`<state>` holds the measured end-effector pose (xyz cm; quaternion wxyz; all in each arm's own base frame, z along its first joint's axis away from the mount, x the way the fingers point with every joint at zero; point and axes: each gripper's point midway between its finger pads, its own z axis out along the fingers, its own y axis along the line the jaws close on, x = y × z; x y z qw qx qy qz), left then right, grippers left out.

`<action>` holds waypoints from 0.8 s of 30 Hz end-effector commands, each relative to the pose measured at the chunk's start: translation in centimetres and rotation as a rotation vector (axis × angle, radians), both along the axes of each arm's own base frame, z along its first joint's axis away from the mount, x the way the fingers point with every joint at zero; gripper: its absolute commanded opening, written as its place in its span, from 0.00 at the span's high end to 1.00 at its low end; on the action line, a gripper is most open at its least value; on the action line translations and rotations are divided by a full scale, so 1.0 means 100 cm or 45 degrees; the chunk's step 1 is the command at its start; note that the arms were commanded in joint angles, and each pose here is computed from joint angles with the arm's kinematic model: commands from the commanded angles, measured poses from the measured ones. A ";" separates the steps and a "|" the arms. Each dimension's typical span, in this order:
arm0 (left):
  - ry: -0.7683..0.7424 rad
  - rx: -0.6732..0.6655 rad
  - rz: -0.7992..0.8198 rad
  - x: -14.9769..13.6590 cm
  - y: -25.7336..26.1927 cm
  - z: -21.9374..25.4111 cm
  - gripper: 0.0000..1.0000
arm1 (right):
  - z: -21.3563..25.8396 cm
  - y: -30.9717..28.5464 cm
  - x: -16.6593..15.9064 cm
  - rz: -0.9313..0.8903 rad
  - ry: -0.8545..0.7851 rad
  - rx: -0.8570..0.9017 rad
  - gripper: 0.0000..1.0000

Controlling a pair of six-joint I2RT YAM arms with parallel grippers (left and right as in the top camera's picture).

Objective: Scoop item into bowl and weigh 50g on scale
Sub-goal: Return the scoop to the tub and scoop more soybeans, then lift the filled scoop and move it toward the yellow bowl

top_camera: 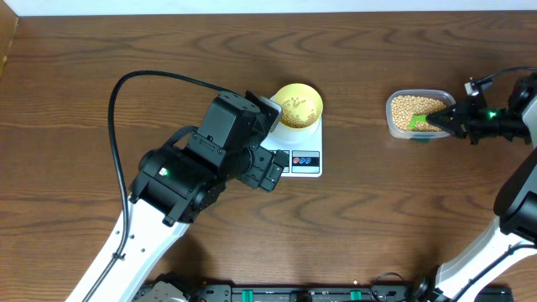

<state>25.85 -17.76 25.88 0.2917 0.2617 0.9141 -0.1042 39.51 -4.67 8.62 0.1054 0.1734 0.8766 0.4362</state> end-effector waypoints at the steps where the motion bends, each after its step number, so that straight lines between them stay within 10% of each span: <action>1: -0.035 -0.002 0.006 0.003 0.002 0.010 0.02 | 0.008 0.010 0.003 0.029 -0.074 0.088 0.99; 24: -0.035 -0.002 0.006 0.003 0.002 0.010 0.02 | 0.037 -0.031 -0.004 -0.133 -0.213 0.282 0.99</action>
